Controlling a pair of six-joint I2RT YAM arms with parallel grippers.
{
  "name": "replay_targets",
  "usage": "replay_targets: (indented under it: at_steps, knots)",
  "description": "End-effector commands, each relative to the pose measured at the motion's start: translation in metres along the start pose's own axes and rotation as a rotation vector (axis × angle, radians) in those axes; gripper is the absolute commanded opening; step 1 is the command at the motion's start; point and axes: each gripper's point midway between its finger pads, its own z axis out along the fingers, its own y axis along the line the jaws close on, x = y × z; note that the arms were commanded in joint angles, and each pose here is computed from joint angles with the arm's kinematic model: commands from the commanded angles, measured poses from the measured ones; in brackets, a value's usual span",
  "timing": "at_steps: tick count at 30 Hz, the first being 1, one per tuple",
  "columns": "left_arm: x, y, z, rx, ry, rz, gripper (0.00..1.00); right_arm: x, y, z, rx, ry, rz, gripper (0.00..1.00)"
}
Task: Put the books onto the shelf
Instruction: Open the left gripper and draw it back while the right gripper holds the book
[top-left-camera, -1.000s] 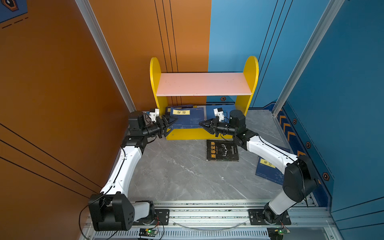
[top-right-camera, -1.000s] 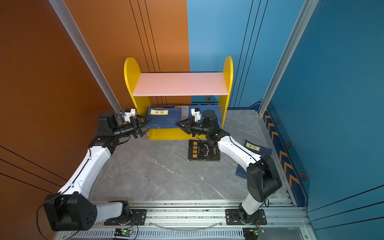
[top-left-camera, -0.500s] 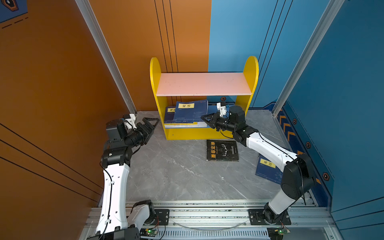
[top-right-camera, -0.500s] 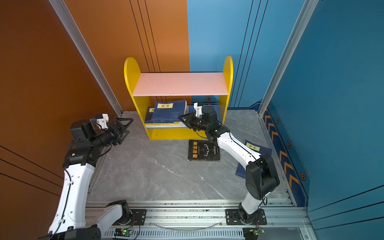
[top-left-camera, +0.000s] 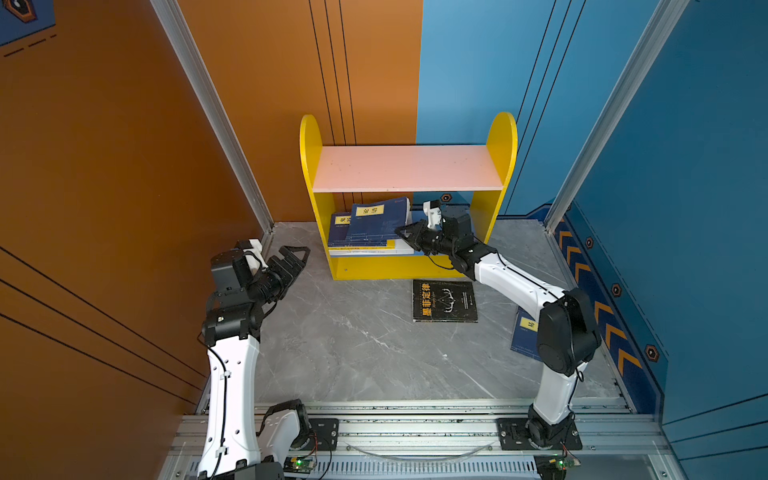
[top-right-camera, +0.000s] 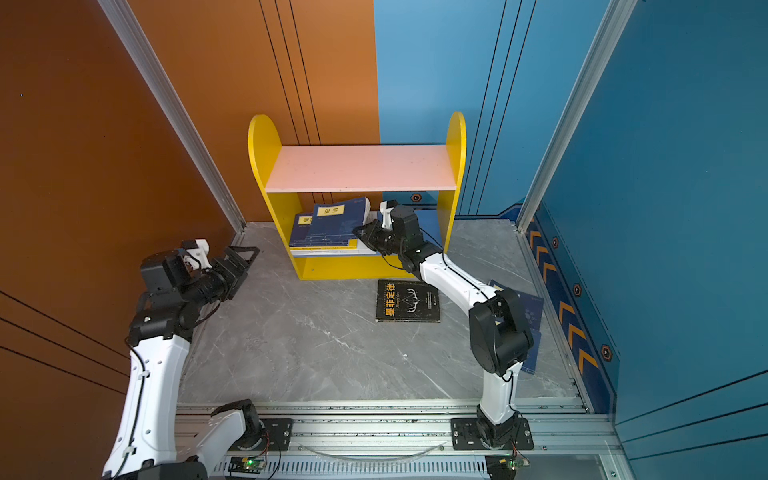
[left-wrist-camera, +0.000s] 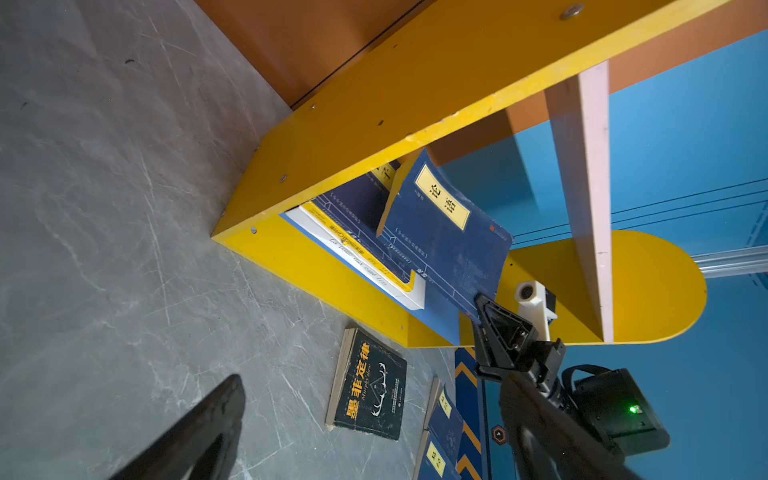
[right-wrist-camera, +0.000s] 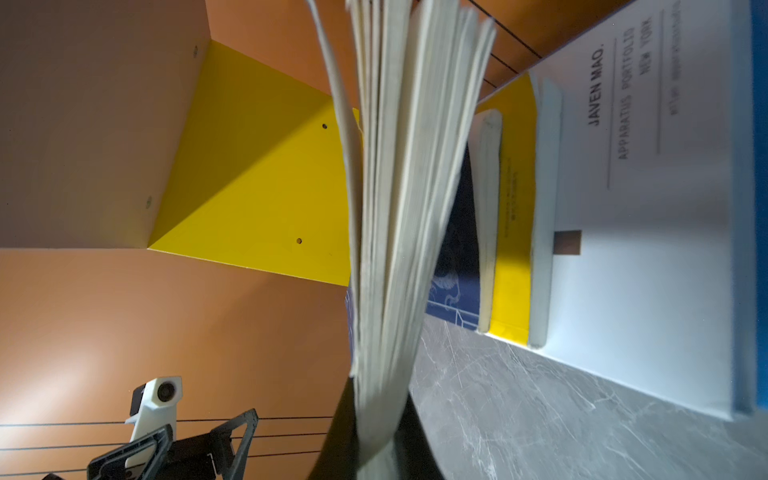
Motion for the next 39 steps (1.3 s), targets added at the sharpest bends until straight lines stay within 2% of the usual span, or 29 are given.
replay_targets:
  at_steps: [1,11,15,26,27,39]
  knots:
    - [-0.013,0.001,-0.001,-0.010,-0.070,0.055,0.99,-0.012,0.027,0.010,-0.051,-0.013,-0.072,0.02]
    - [-0.016,0.015,0.006,-0.064,-0.086,0.065,0.98,-0.008,0.034,0.034,-0.065,0.081,-0.097,0.02]
    - [-0.009,0.031,0.016,-0.099,-0.063,0.026,0.98,-0.003,0.028,0.042,-0.072,0.124,-0.070,0.02]
    - [-0.003,0.035,0.046,-0.122,0.000,0.058,0.98,-0.007,0.031,0.060,-0.150,0.122,-0.006,0.02]
    - [-0.009,0.026,0.045,-0.105,-0.009,0.070,0.98,-0.005,0.032,0.062,-0.154,0.136,-0.002,0.02]
    - [-0.003,0.033,0.055,-0.125,0.039,0.066,0.98,0.008,0.017,0.068,-0.094,0.171,-0.025,0.02]
